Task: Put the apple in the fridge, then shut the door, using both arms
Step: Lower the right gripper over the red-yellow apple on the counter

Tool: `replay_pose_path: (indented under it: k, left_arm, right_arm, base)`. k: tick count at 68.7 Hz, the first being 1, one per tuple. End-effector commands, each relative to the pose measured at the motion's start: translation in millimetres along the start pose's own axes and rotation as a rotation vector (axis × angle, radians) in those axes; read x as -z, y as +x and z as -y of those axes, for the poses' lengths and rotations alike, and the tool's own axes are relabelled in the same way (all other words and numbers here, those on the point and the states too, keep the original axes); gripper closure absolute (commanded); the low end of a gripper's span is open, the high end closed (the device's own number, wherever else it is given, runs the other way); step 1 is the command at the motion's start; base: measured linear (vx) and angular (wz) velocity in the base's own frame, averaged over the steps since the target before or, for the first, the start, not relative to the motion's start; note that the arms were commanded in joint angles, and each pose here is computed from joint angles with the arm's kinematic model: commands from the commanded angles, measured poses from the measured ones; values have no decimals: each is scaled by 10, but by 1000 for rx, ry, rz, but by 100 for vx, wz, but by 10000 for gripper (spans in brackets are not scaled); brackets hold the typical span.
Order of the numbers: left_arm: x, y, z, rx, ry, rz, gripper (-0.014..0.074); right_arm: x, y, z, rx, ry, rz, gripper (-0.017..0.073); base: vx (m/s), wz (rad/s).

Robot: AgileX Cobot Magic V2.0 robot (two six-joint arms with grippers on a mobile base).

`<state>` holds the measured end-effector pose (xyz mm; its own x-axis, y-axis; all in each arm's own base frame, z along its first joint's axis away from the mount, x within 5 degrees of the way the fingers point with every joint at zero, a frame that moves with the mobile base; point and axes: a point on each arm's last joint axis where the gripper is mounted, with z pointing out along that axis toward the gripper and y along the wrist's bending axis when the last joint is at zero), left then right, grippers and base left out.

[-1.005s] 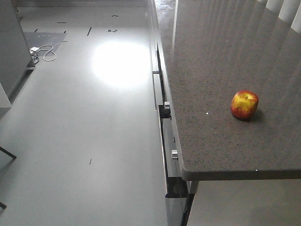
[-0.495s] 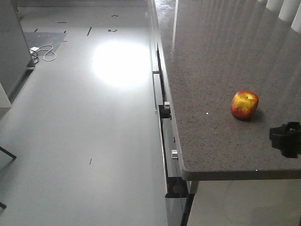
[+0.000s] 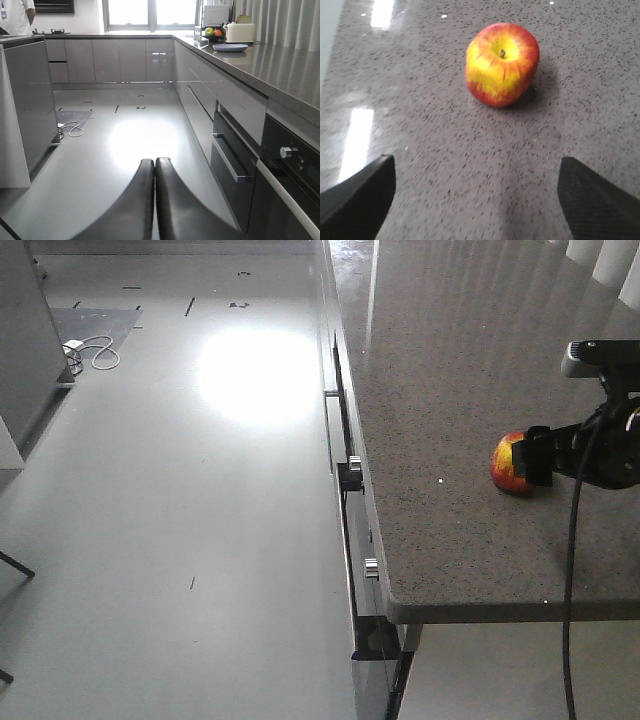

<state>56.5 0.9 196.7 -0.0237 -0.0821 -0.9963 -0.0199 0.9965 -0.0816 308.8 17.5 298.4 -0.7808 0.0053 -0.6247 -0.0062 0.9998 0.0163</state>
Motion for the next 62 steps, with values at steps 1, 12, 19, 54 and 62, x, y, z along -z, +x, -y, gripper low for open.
replay_pose_path:
  k: [1, 12, 19, 54, 62]
  left_arm:
    - [25, -137, 9, 16, 8, 112, 600]
    - [25, -137, 9, 16, 8, 112, 600]
    - [25, -137, 9, 16, 8, 112, 600]
    - [25, -137, 9, 16, 8, 112, 600]
    - [25, -137, 9, 16, 8, 112, 600]
  right_arm:
    - [7, -270, 41, -11, 38, 64, -73]
    - [-255, -449, 47, -33, 63, 3, -70]
    - [-401, -557, 39, -38, 65, -7, -67]
    - [-1068, -825, 48, -8, 108, -103, -48]
    - [-1158, -816, 61, 6, 124, -126, -31]
  base:
    - [0, 0]
    - [0, 0]
    - [0, 0]
    - [0, 0]
    - [0, 0]
